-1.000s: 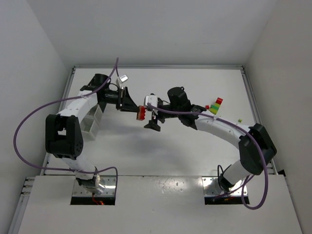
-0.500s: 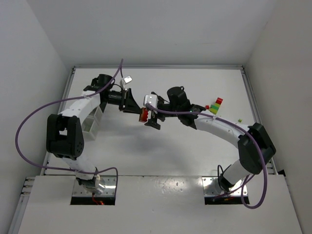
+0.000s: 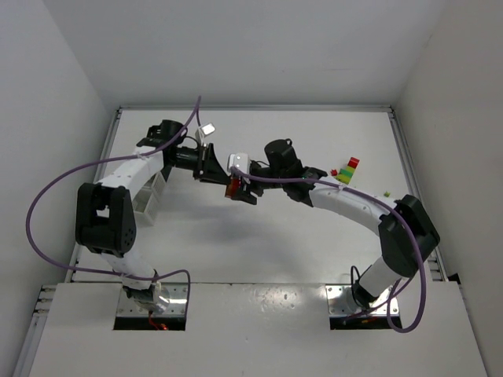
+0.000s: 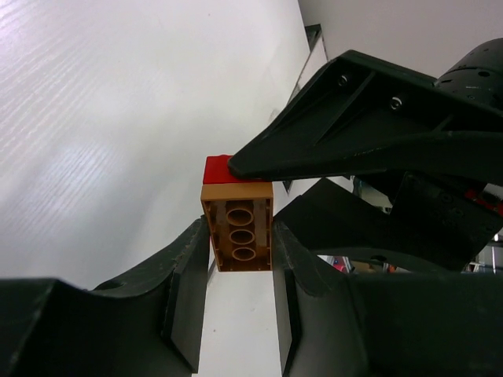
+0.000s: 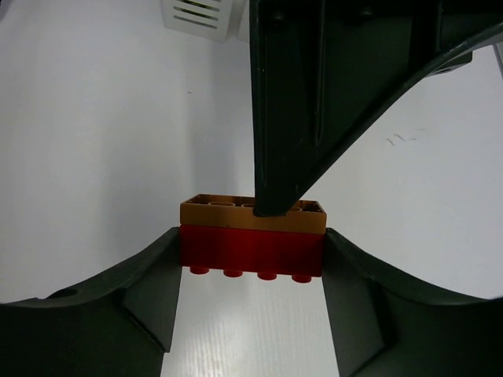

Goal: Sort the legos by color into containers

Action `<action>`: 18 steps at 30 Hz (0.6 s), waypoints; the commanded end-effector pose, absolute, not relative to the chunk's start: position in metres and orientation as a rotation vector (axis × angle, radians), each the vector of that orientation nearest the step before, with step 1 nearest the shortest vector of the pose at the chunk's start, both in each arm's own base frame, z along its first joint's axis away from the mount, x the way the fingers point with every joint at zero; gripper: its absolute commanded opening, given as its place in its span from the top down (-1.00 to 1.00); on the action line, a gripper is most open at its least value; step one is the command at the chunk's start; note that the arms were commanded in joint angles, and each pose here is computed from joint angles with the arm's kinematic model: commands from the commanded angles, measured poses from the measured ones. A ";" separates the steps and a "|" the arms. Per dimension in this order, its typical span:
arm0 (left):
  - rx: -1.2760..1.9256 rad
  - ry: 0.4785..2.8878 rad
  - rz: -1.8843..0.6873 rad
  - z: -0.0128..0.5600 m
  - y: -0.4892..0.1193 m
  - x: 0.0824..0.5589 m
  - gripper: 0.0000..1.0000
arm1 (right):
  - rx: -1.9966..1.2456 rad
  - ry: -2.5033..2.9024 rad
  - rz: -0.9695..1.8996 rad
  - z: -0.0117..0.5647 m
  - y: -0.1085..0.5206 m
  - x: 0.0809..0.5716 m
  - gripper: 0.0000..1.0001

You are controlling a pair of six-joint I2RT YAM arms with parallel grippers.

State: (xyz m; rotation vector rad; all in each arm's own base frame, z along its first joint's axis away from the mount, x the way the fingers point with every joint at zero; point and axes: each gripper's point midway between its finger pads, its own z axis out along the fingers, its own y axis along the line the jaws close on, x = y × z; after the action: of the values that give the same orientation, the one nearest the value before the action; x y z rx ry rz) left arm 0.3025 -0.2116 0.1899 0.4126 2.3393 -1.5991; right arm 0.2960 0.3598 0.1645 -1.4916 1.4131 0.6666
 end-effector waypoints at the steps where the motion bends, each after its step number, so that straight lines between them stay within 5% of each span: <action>1: 0.466 2.301 -1.642 0.199 -0.219 0.299 1.00 | -1.491 1.334 0.655 0.185 0.370 0.302 -0.20; 6: 0.476 2.296 -1.638 0.201 -0.218 0.300 1.00 | -1.517 1.344 0.648 0.180 0.368 0.300 0.22; 11: 0.448 2.289 -1.568 0.204 -0.209 0.312 1.00 | -1.532 1.399 0.641 0.172 0.363 0.299 0.98; 18: 0.341 2.284 -1.417 0.209 -0.169 0.342 1.00 | -1.533 1.452 0.607 0.163 0.353 0.298 1.00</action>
State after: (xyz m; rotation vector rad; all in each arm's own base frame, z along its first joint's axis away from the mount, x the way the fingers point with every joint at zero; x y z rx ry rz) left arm 0.3113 -0.1997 0.1948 0.3705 2.3472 -1.5734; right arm 0.3014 0.3616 0.1675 -1.5107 1.3991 0.6171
